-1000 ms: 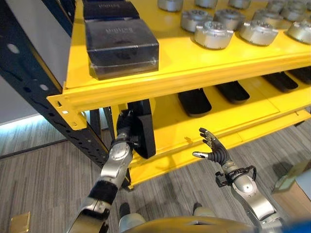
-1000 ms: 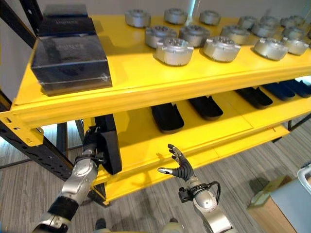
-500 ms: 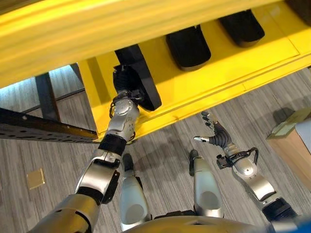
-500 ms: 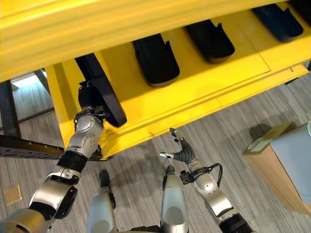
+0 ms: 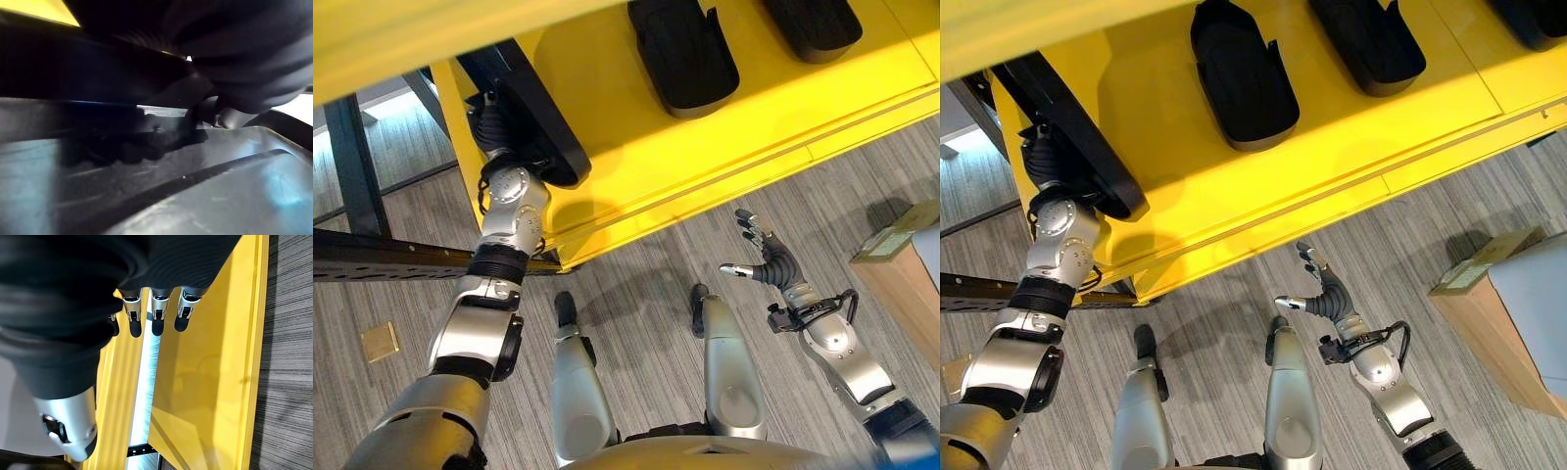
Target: Move parts from the plastic box to the shelf.
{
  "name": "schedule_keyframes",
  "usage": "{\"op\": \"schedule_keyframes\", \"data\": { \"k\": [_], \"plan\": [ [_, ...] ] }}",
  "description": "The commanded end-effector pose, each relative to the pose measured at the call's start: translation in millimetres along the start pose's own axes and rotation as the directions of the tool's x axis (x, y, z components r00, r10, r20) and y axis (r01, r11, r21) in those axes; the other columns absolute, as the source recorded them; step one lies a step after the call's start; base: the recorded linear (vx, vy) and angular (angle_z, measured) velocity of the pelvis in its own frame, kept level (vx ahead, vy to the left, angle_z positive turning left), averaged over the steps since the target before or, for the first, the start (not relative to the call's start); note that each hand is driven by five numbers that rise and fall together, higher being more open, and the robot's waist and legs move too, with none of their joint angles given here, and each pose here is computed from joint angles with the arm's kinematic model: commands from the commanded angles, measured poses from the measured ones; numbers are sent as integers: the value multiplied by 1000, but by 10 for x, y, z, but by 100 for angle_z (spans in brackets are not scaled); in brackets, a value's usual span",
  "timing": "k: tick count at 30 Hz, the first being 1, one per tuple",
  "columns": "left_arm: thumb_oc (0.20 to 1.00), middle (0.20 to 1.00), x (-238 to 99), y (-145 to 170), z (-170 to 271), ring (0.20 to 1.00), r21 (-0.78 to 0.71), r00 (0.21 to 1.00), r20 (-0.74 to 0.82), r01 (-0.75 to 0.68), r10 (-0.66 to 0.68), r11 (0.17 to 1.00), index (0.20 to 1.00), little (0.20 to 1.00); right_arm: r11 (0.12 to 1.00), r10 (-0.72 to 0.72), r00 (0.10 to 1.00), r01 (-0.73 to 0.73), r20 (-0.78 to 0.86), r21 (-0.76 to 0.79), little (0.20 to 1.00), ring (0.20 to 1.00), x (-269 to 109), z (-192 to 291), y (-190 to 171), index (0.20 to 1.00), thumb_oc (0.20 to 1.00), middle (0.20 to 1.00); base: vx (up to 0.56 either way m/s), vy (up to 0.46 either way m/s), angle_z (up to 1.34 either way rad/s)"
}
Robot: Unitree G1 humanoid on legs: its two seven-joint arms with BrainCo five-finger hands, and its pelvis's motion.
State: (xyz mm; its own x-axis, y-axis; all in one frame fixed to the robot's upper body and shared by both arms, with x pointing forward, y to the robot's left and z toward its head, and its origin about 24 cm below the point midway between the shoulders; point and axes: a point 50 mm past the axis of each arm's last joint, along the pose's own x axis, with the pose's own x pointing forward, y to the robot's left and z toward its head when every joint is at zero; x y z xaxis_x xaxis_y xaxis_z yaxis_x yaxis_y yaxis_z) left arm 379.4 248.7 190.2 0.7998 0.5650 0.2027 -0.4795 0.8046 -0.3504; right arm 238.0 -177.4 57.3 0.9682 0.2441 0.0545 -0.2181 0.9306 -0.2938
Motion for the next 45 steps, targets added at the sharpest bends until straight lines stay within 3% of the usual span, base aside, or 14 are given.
{"op": "schedule_keyframes", "data": {
  "k": [1, 7, 9, 11, 16, 25, 30, 45],
  "plan": [
    [200, 200, 158, 5, 345, 200, 87, 991, 133, 6, -18, 996, 200, 200, 999, -8, 996, 5, 94, 33, 1000, 1000, 6, 127, 52, 1000, 1000, 1000, 0, 0, 0],
    [200, 200, 282, 203, 365, 200, 130, 994, 102, -54, 41, 990, 200, 200, 999, -15, 996, 11, 88, 48, 1000, 1000, -4, 102, 47, 1000, 1000, 1000, 12, -4, 7],
    [200, 200, 329, 255, 367, 200, 238, 995, 96, -60, 38, 969, 200, 200, 998, -8, 996, 3, 92, 56, 1000, 1000, 2, 105, 58, 1000, 1000, 1000, 16, -3, 5],
    [200, 200, 348, 272, 387, 200, 248, 994, 99, -73, 50, 966, 200, 200, 998, -5, 996, -1, 89, 61, 1000, 1000, -13, 99, 59, 1000, 1000, 1000, 0, 0, 0],
    [200, 200, 444, 490, 311, 200, 315, 989, 4, -141, 148, 938, 200, 200, 995, 11, 999, -16, 53, 96, 1000, 1000, -66, 24, 105, 1000, 1000, 1000, 8, -2, 1],
    [200, 200, 426, 399, 234, 200, 288, 987, -42, -136, 154, 948, 200, 200, 995, 16, 999, -21, 50, 101, 1000, 1000, -103, 25, 103, 1000, 1000, 1000, 5, -1, 2],
    [200, 200, 361, 231, 125, 200, 190, 988, -87, -108, 127, 976, 200, 200, 995, 20, 999, -24, 38, 93, 1000, 1000, -126, 16, 100, 1000, 1000, 1000, 0, 0, 0],
    [200, 200, 205, 54, -148, 200, 179, 984, -157, -52, 81, 982, 200, 200, 996, 17, 1000, -19, 22, 88, 1000, 1000, -123, -5, 105, 1000, 1000, 1000, 0, 0, 0]
  ]
}}
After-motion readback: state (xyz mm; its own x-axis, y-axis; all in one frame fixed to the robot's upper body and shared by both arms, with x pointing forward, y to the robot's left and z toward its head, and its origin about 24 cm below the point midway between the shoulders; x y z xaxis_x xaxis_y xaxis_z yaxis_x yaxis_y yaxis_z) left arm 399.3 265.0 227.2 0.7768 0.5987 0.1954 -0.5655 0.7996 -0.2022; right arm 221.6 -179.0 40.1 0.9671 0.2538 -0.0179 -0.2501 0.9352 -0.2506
